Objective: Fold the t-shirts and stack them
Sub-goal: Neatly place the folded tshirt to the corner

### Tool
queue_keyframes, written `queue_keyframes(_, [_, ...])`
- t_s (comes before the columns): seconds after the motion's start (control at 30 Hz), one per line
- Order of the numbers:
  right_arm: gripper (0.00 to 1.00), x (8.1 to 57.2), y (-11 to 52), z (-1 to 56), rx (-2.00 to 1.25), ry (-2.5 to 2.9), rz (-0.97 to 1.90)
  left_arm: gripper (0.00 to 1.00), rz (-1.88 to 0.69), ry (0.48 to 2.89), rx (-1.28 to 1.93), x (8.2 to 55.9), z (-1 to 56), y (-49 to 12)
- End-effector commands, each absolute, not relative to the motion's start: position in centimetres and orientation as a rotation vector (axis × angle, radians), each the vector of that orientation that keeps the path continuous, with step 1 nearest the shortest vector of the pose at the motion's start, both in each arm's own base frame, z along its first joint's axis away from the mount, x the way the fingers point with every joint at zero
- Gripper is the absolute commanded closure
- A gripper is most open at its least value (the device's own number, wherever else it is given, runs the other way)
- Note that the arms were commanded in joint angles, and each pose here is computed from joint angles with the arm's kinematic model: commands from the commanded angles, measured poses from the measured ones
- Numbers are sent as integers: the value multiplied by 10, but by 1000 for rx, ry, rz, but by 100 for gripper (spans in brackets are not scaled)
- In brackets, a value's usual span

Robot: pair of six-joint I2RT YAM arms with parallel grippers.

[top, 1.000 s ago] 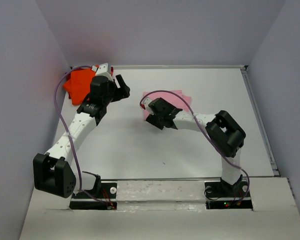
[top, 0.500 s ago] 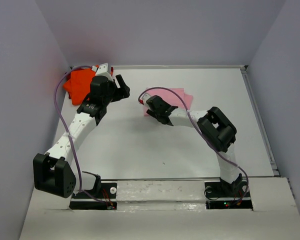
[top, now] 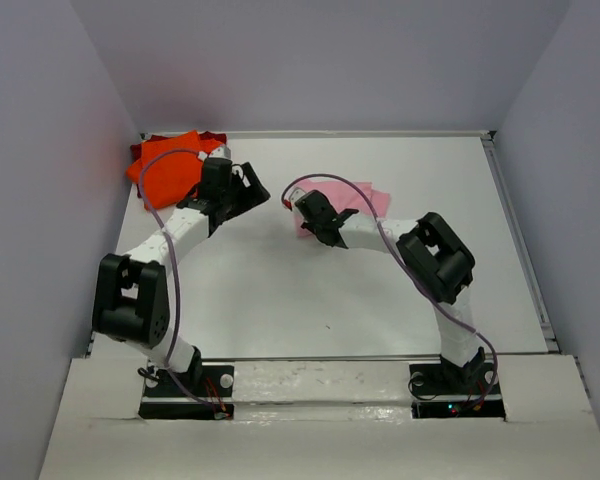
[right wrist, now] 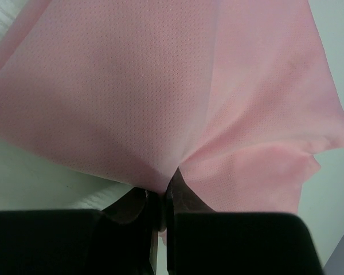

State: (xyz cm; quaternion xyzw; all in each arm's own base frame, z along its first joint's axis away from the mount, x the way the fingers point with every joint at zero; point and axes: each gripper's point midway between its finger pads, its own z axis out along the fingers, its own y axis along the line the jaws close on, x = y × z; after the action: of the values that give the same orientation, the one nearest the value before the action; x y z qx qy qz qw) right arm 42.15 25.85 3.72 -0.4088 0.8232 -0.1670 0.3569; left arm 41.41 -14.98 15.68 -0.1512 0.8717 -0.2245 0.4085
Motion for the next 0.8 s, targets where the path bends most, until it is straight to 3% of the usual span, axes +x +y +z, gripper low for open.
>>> queue_keyframes(0.0, [100,416,259,60,-1026,2142,-376,13,-791,2253,-500,408,122,-169])
queue_keyframes(0.77, [100,403,257,93,-970,2149,-295,9,-1142,2222,-632,433,74,-237])
